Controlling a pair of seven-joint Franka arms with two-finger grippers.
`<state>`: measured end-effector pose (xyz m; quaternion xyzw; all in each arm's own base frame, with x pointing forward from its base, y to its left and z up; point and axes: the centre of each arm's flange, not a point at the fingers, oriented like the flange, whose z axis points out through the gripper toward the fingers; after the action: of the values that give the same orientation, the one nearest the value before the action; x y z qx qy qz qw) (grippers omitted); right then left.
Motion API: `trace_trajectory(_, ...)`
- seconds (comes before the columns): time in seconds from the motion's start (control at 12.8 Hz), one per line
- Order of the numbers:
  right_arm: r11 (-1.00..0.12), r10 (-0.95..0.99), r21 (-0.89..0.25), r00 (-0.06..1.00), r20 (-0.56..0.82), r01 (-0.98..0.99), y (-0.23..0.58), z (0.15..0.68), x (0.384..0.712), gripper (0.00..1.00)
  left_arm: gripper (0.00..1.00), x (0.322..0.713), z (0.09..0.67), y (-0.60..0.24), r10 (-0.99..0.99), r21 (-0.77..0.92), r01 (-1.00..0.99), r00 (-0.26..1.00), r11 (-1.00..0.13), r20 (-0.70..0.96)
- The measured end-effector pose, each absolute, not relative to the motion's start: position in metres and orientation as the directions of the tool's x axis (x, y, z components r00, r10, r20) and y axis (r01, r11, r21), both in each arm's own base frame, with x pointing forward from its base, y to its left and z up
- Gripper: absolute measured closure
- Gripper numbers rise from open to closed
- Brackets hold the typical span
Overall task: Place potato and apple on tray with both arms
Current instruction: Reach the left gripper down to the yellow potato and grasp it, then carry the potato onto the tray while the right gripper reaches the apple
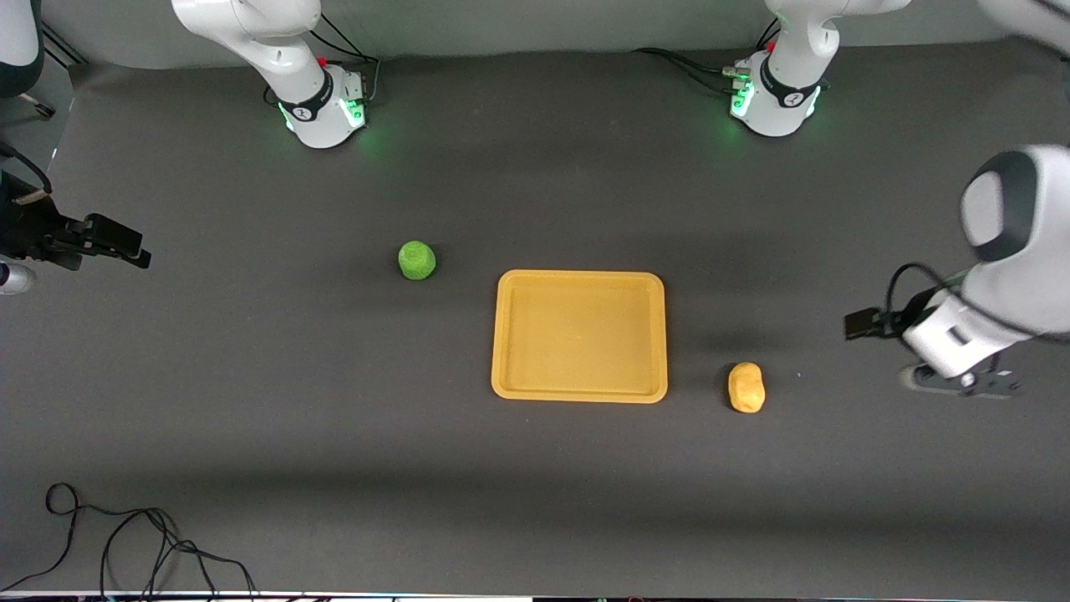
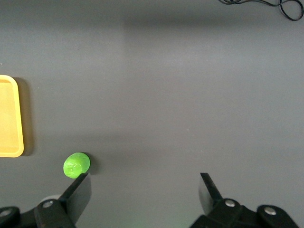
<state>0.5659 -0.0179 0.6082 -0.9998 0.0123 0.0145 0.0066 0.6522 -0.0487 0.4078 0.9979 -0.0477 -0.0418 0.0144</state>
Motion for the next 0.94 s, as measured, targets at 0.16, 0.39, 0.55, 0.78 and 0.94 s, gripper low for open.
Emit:
trace_trajectory(0.16,-1.0,-0.024,-0.013,0.999,-0.032,-0.025,-0.018,0.607,0.567,0.0,0.0,0.67,0.336,-0.09,-0.107,0.048,-0.105,0.993,-0.993,-0.041)
trace_trajectory(0.39,-1.0,-0.023,-0.013,0.999,-0.038,-0.024,-0.017,0.603,0.568,0.0,0.0,0.674,0.24,-0.141,-0.136,0.078,-0.133,0.99,-0.988,-0.026)
trace_trajectory(0.55,-1.0,-0.021,-0.013,0.999,-0.043,-0.022,-0.016,0.601,0.569,0.0,0.0,0.668,0.202,-0.15,-0.143,0.079,-0.138,0.987,-0.987,-0.068)
trace_trajectory(0.78,-1.0,0.02,-0.016,0.997,-0.072,0.019,0.012,0.59,0.563,0.0,0.1,0.666,0.191,-0.149,-0.136,0.078,-0.129,0.987,-0.989,-0.085)
trace_trajectory(0.94,-1.0,0.0,-0.018,0.996,-0.093,-0.001,0.06,0.584,0.547,0.0,0.34,0.669,0.198,-0.155,-0.093,0.079,-0.087,0.993,-0.993,-0.074)
